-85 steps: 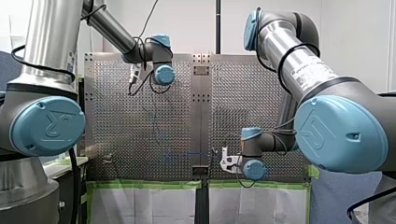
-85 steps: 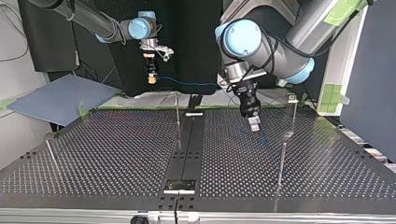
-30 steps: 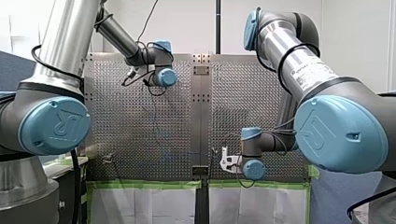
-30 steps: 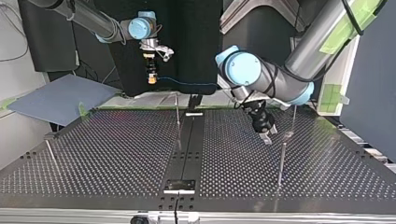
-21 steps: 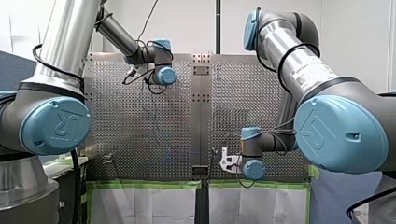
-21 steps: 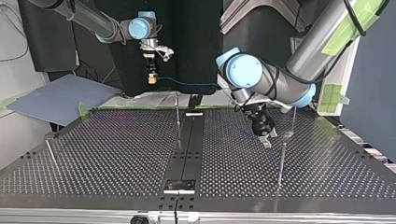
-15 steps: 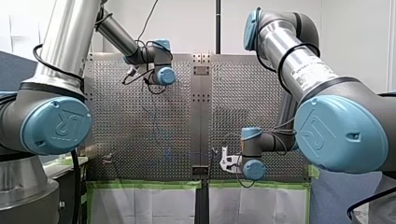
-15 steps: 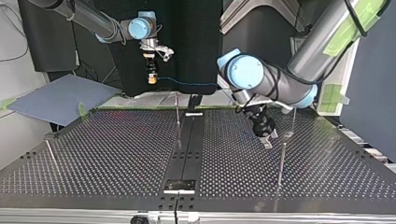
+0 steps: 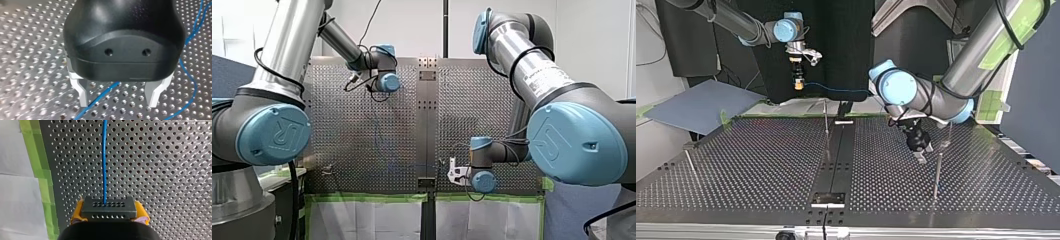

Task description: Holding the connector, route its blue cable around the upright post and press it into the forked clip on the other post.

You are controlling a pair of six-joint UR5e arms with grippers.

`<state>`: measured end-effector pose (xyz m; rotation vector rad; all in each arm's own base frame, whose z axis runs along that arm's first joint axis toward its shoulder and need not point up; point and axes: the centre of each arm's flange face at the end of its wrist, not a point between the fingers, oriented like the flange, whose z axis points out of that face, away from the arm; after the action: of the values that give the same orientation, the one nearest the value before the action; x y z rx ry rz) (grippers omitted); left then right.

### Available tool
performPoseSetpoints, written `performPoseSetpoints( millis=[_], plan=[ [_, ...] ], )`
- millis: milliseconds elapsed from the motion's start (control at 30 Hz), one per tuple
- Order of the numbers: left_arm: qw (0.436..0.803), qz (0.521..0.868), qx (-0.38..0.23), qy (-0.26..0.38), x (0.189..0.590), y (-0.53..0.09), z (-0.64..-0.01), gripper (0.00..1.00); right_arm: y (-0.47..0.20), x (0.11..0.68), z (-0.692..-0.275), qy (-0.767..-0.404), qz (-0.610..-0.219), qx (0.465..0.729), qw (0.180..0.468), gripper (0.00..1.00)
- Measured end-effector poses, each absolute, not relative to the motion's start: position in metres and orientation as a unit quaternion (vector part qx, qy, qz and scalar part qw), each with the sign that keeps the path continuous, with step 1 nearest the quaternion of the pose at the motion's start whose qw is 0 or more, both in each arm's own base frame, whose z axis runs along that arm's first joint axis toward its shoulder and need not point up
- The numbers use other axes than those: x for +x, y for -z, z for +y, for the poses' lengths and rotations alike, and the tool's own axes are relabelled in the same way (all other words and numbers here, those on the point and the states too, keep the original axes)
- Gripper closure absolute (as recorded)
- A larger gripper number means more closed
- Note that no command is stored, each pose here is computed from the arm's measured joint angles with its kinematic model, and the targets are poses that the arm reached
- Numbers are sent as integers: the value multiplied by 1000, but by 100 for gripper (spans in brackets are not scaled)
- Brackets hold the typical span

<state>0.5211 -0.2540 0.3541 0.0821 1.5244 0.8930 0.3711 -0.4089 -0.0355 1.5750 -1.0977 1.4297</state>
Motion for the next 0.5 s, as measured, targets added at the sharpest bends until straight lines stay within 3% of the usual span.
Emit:
performPoseSetpoints(
  millis=[500],
  plan=[
    [624, 671, 33, -399, 532, -363, -246, 0, 35, 371, -409, -556, -427, 612, 365, 100]
  ],
)
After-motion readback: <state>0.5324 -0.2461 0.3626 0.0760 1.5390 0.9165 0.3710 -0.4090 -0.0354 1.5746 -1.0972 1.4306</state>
